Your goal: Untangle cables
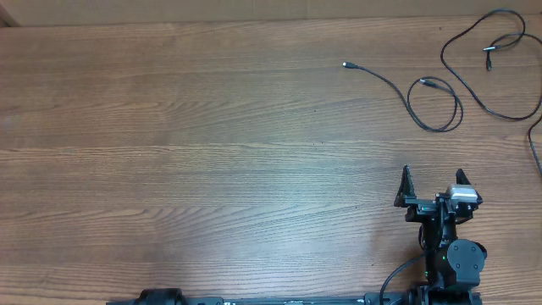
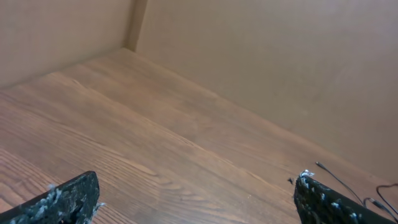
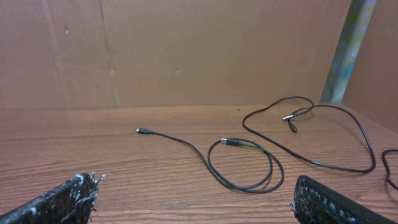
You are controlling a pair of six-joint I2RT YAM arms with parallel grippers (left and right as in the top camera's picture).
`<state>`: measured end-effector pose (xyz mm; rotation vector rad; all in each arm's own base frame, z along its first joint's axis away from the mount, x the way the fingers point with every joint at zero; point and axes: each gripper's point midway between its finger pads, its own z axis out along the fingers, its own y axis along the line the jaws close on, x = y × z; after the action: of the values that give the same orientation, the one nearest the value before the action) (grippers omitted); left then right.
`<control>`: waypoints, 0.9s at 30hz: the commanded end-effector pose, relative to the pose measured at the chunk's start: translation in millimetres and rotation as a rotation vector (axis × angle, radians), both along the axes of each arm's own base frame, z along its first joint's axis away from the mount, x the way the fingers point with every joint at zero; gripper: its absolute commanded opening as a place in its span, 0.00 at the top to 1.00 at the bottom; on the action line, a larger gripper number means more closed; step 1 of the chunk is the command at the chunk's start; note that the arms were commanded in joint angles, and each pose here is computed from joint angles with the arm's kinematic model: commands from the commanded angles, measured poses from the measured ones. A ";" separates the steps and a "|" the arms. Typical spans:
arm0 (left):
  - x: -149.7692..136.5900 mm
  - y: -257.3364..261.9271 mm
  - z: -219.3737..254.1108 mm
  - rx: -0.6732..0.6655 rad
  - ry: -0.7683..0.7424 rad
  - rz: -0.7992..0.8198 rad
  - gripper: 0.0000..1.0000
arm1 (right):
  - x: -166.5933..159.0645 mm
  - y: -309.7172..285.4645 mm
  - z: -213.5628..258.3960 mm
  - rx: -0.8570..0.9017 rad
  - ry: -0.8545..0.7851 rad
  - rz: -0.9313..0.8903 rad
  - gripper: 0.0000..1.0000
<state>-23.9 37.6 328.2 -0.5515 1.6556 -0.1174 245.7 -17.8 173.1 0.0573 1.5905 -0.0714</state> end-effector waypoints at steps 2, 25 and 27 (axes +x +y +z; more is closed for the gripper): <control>-3.8 3.9 0.0 0.013 -0.017 0.034 0.00 | 0.3 2.3 -2.8 -0.001 0.000 0.011 0.00; 95.7 -3.7 25.8 0.228 -0.117 -0.057 0.00 | 0.3 2.2 -2.7 -0.001 0.000 0.010 0.00; 119.2 -5.7 22.7 0.228 -0.139 -0.067 0.00 | 0.3 2.3 -2.7 -0.001 0.000 0.011 0.00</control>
<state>68.2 39.7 366.0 -0.3791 1.4951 -0.0126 245.7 -17.9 173.3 0.0579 1.5898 -0.0715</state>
